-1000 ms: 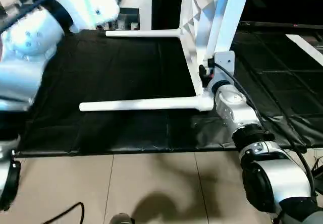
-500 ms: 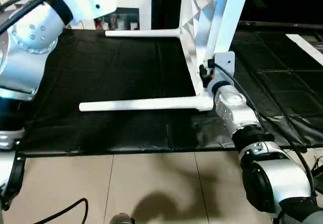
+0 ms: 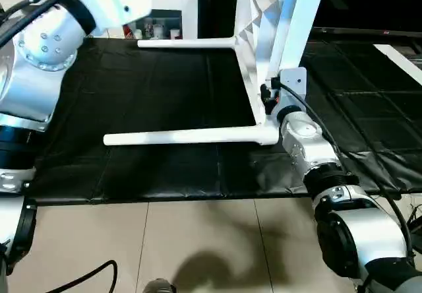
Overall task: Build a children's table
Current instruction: Flip table
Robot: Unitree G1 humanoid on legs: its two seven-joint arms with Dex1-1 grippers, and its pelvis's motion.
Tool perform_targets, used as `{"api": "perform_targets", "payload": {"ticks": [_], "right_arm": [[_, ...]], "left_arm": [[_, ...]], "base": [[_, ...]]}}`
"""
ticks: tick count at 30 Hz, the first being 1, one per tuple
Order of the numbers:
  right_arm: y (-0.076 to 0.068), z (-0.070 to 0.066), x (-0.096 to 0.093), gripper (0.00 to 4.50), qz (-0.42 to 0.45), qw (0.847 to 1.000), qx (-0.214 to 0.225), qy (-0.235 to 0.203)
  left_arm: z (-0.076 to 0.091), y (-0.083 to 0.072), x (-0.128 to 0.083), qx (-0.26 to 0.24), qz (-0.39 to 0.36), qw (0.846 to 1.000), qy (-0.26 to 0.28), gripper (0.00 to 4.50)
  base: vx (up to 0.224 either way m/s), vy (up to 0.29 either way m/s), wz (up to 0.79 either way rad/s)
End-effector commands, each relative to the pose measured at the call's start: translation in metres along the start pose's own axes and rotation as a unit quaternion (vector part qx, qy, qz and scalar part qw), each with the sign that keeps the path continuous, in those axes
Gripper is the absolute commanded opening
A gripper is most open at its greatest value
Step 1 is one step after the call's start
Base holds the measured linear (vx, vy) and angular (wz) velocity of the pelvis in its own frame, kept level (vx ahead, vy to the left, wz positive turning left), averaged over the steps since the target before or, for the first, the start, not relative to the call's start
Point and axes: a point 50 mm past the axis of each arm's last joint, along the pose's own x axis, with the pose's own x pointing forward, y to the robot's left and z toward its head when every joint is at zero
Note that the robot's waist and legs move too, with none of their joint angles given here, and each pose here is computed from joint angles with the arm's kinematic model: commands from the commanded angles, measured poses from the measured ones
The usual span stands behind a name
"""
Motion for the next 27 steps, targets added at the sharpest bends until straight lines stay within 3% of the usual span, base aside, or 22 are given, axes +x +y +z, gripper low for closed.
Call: {"api": "perform_targets", "payload": {"ticks": [1, 7, 10, 14, 16, 17, 18, 19, 20, 22, 27], "right_arm": [[-0.006, 0.023, 0.002, 1.9, 0.0, 0.998, -0.036, -0.052], [-0.009, 0.034, 0.002, 1.9, 0.008, 0.996, -0.056, -0.075], [-0.014, 0.054, 0.002, 1.9, 0.021, 0.991, -0.071, -0.109], [-0.02, 0.077, 0.002, 1.9, 0.036, 0.986, -0.079, -0.14], [-0.025, 0.101, 0.0, 1.9, 0.059, 0.98, -0.081, -0.169], [-0.026, 0.11, -0.001, 1.9, 0.073, 0.978, -0.074, -0.179], [-0.026, 0.11, -0.001, 1.9, 0.073, 0.978, -0.074, -0.179], [-0.029, 0.128, -0.002, 1.9, 0.081, 0.975, -0.068, -0.198], [-0.03, 0.132, -0.003, 1.9, 0.081, 0.974, -0.068, -0.202], [-0.038, 0.165, -0.006, 1.89, 0.081, 0.964, -0.087, -0.236], [-0.055, 0.205, -0.012, 1.89, 0.083, 0.954, -0.12, -0.262]], "left_arm": [[-0.007, 0.004, -0.003, -0.004, 0.007, 1.0, 0.02, 2.68], [-0.012, 0.006, -0.006, -0.017, 0.009, 0.999, 0.033, 2.22], [-0.017, 0.009, -0.01, -0.09, 0.029, 0.995, 0.037, 2.09], [-0.023, 0.007, -0.015, -0.132, 0.035, 0.99, 0.044, 2.07], [-0.028, -0.001, -0.023, -0.162, 0.033, 0.985, 0.052, 2.06], [-0.03, -0.005, -0.025, -0.172, 0.031, 0.983, 0.055, 2.06], [-0.03, -0.005, -0.025, -0.172, 0.031, 0.983, 0.055, 2.06], [-0.034, -0.012, -0.03, -0.206, 0.033, 0.976, 0.06, 2.06], [-0.034, -0.014, -0.031, -0.213, 0.034, 0.974, 0.062, 2.06], [-0.04, -0.029, -0.04, -0.273, 0.039, 0.958, 0.075, 2.06], [-0.042, -0.058, -0.052, -0.372, 0.046, 0.923, 0.083, 2.05]], "base": [[0.0, 0.0, 0.0], [0.0, 0.0, 0.0], [0.0, 0.0, 0.0], [0.0, 0.0, 0.0], [0.0, 0.0, 0.0], [0.0, 0.0, 0.0], [0.0, 0.0, 0.0], [0.0, 0.0, 0.0], [0.0, 0.0, 0.0], [0.0, 0.0, 0.0], [0.0, 0.0, 0.0]]}}
